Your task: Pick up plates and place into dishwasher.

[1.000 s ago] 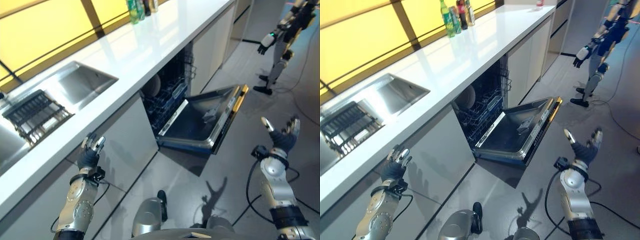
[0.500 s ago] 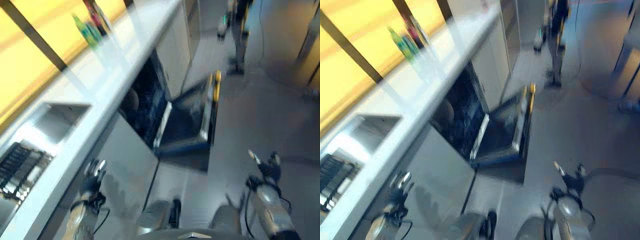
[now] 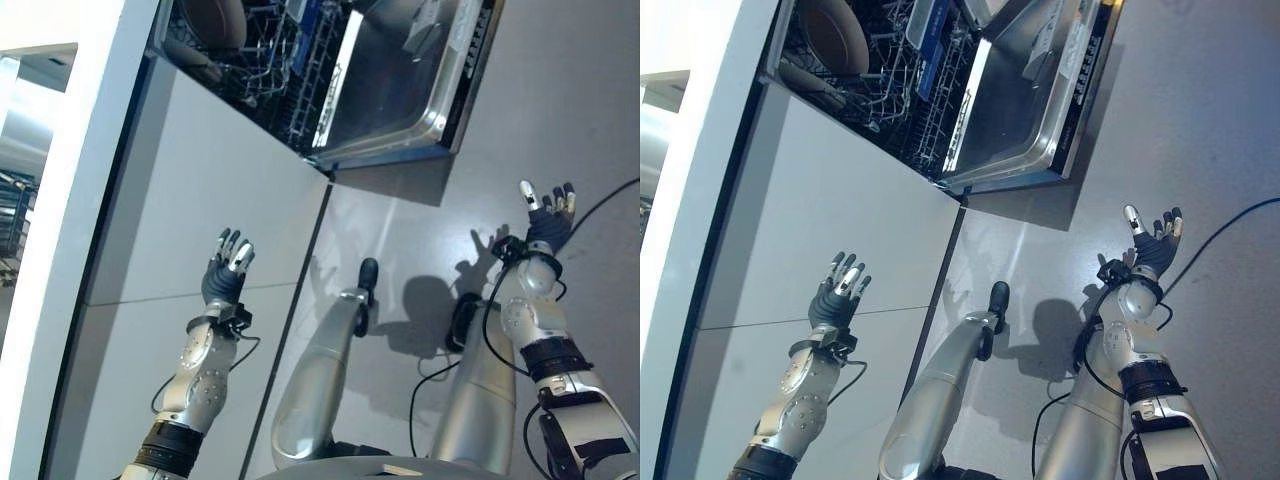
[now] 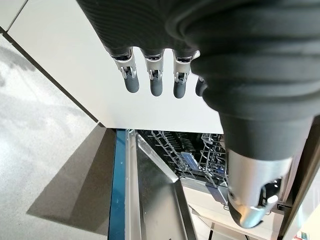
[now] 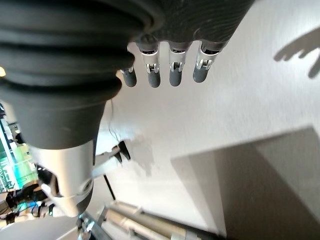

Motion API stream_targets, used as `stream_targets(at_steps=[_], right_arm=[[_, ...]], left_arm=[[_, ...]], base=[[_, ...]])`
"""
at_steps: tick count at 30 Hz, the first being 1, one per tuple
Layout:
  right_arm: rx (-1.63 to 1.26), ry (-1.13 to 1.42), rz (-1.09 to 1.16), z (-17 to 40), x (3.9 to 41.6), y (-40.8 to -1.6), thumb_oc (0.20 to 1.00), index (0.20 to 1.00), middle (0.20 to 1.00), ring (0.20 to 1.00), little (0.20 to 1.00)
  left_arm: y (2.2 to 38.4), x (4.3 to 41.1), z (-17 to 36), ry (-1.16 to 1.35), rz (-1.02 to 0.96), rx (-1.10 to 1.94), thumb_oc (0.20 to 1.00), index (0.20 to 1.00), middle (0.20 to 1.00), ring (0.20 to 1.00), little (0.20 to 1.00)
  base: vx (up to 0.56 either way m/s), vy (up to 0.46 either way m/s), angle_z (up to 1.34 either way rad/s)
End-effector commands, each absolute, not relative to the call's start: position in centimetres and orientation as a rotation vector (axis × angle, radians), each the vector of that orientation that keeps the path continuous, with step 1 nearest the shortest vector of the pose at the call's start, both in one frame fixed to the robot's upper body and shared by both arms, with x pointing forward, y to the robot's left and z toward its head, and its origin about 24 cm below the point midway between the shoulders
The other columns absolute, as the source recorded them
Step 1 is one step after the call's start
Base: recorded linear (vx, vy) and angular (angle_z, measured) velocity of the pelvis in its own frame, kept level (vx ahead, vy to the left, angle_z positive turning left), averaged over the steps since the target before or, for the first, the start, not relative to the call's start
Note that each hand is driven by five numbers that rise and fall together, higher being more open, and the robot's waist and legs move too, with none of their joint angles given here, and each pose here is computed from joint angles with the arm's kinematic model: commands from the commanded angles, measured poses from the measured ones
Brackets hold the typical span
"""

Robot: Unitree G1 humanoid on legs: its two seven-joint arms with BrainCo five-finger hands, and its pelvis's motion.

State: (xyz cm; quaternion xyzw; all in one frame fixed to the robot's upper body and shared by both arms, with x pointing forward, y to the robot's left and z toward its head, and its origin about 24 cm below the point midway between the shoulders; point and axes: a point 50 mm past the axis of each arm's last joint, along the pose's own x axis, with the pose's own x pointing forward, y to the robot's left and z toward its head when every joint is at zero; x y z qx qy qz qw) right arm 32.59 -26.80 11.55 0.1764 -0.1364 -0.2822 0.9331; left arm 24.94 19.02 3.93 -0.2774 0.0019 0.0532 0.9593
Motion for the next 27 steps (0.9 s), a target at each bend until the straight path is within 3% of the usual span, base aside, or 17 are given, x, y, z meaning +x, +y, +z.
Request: stream_targets(at_steps=[1, 10, 27], right_arm=[[0.427, -0.484, -0.432, 17.0, 33.9, -26.4, 1.0, 1.0, 1.0, 1.0, 1.0], [0.416, -0.51, -0.161, 21.0, 35.9, -23.6, 1.0, 1.0, 1.0, 1.0, 1.0], [0.429, -0.417, -0.011, 22.5, 37.1, -20.4, 1.0, 1.0, 1.0, 1.0, 1.0]], left_arm=[[19.8, 24.9, 6.9, -0.153, 0.089, -0.529, 1.0, 1.0, 1.0, 1.0, 1.0], [19.9, 24.6, 7.6, -0.18, 0.025, -0.538, 1.0, 1.0, 1.0, 1.0, 1.0], [22.0, 23.7, 7.9, -0.203, -0.06, -0.516, 1.0, 1.0, 1.0, 1.0, 1.0]], base=[[0.05, 0.084, -0.03], [0.02, 0.049, 0.05], [-0.02, -0.027, 0.16]])
